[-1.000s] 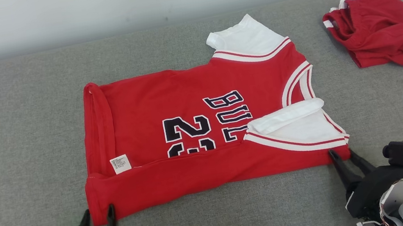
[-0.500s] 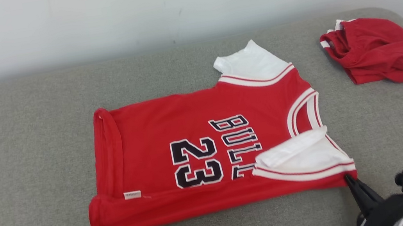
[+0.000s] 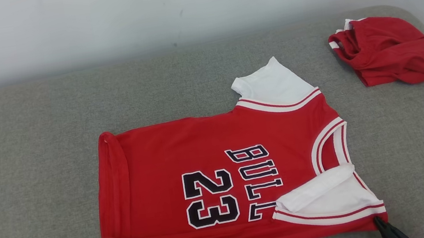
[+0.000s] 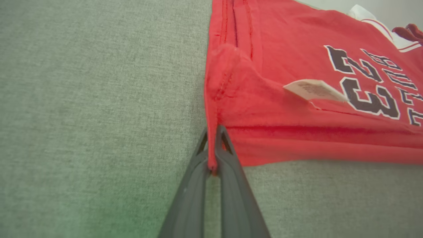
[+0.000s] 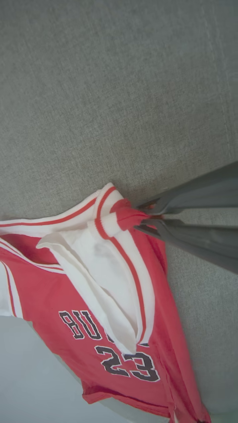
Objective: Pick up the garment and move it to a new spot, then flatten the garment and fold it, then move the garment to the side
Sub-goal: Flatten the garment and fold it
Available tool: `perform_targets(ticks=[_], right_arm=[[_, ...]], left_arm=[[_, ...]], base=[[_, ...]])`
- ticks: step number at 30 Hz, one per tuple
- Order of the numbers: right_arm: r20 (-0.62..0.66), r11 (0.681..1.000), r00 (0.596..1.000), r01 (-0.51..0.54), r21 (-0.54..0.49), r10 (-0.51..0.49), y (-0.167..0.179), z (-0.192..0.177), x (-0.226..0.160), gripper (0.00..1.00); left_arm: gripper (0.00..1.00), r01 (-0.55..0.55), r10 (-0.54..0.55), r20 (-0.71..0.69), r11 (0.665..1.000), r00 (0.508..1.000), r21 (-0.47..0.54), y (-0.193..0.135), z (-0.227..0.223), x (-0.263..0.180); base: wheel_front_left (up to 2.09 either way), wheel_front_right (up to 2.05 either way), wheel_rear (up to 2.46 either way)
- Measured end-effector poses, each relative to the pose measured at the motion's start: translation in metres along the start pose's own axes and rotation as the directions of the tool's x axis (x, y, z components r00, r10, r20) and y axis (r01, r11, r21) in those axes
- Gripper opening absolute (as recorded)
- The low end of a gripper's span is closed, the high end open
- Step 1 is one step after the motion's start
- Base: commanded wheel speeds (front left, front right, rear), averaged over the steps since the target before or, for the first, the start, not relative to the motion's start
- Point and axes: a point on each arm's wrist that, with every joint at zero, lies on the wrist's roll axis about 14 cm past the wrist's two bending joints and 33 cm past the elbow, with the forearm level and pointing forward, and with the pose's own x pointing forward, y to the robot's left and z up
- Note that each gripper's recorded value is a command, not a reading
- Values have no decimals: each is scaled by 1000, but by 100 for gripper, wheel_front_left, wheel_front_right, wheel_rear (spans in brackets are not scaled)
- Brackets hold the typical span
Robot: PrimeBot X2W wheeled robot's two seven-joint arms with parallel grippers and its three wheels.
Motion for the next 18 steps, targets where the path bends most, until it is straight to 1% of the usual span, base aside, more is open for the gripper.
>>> perform_targets(ticks=[1, 2, 3, 5, 8, 12, 14, 16, 18], right_arm=[[1, 1000, 1000, 3, 9, -3, 0, 0, 0, 33], [7, 1000, 1000, 6, -5, -6, 1, 2, 0, 90], [15, 1000, 1000, 7, -16, -6, 1, 5, 0, 100], [49, 1000, 999, 2, -25, -1, 4, 14, 0, 100], [142, 998, 990, -14, -68, 24, 13, 39, 0, 100], [289, 990, 954, -39, -135, 78, 31, 72, -2, 100], [340, 982, 934, -45, -182, 106, 40, 81, -3, 100], [394, 968, 908, -46, -247, 144, 49, 89, -4, 100], [425, 955, 888, -51, -291, 177, 58, 91, -3, 100]], left_arm=[[49, -2, 2, -3, 1000, 1000, 3, 0, -1, -1], [100, -4, 4, 6, 1000, 1000, -3, 0, 1, 0], [100, -5, 5, 12, 1000, 1000, -6, -1, 2, 0], [100, -7, 7, 44, 1000, 999, 1, -1, 12, 0], [100, -10, 9, 142, 1000, 990, 6, -2, 42, 1], [100, -34, 26, 252, 999, 967, 25, 1, 74, -5], [100, -43, 26, 295, 998, 955, 51, -1, 86, -9], [100, -58, 25, 340, 994, 940, 88, -2, 101, -13], [100, -76, 28, 378, 991, 926, 112, -3, 112, -17]], base=[[0, 0, 0], [0, 0, 0], [0, 0, 0], [0, 0, 0], [0, 0, 0], [0, 0, 0], [0, 0, 0], [0, 0, 0], [0, 0, 0]])
